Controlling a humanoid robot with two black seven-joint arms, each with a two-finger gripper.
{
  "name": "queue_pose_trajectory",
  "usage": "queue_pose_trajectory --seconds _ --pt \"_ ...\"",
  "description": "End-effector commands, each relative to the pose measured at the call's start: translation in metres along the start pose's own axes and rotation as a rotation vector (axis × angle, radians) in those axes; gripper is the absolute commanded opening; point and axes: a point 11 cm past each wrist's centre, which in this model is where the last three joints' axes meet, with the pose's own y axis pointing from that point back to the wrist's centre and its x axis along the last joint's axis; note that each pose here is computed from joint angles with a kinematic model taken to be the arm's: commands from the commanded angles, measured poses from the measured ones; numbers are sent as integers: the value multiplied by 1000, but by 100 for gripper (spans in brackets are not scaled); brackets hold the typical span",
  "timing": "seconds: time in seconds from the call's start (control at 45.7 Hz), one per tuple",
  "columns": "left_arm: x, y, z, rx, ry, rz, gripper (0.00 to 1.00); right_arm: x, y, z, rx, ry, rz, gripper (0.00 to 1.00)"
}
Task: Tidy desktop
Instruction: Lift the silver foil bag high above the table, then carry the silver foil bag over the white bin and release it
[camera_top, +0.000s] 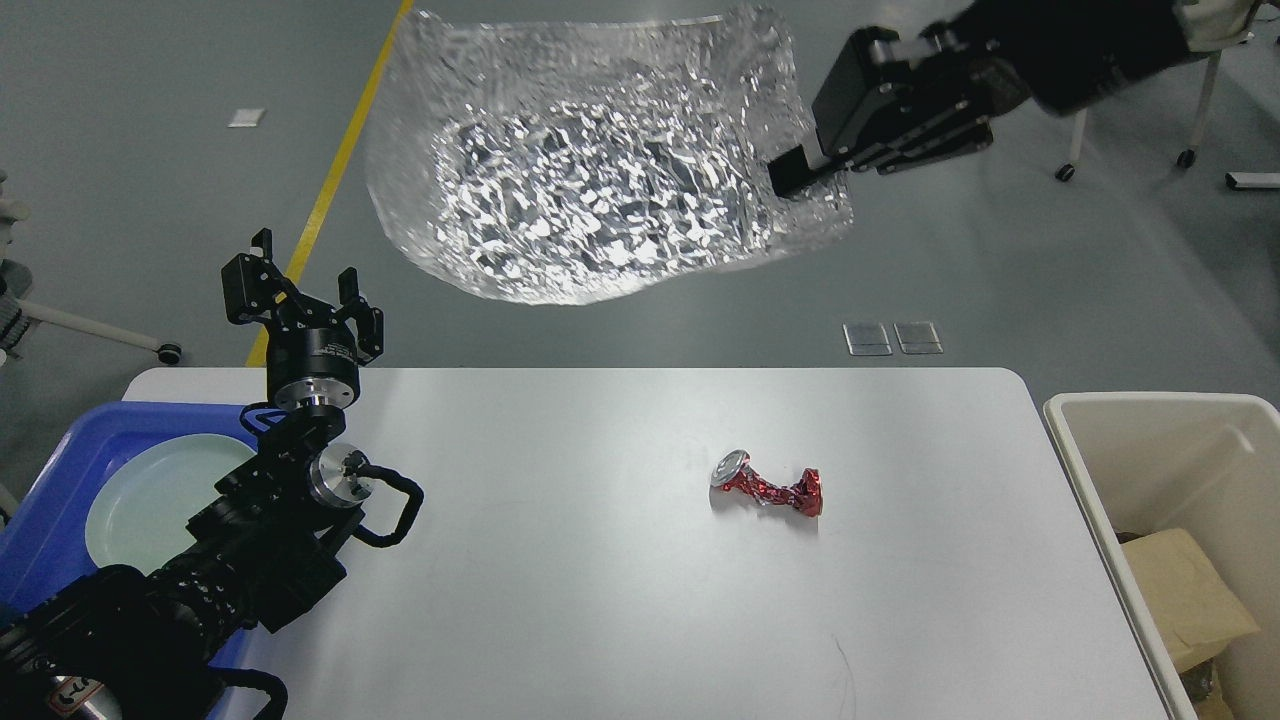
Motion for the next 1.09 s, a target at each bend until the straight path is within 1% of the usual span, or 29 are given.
queue_pose_trajectory --seconds 0.0,0.088,0.197,0.35,0.504,0.569,0.657,0.81,0.942,1.073 --pt "0 0 0 0 0 0 100 8 11 -29 47 38 40 0" --pt "0 0 0 0 0 0 100 8 12 -26 35 33 41 0" --pt "0 0 0 0 0 0 100 3 4 5 -42 -14 12 0" --pt "0 0 0 0 0 0 100 -11 -9 92 -245 -125 -51 0" --pt "0 0 1 -1 -1 0 100 -46 -13 197 -471 -236 -139 0" --pt "0 0 0 0 0 0 100 -62 -13 247 -576 -253 -125 0" --pt "0 0 0 0 0 0 100 -80 -6 303 -722 -257 -98 0" --pt "0 0 0 0 0 0 100 -112 17 371 -959 -204 -94 0" --pt "0 0 0 0 0 0 100 -140 39 409 -1117 -105 -120 0" --pt "0 0 0 0 0 0 100 -163 56 432 -1236 -31 -174 0"
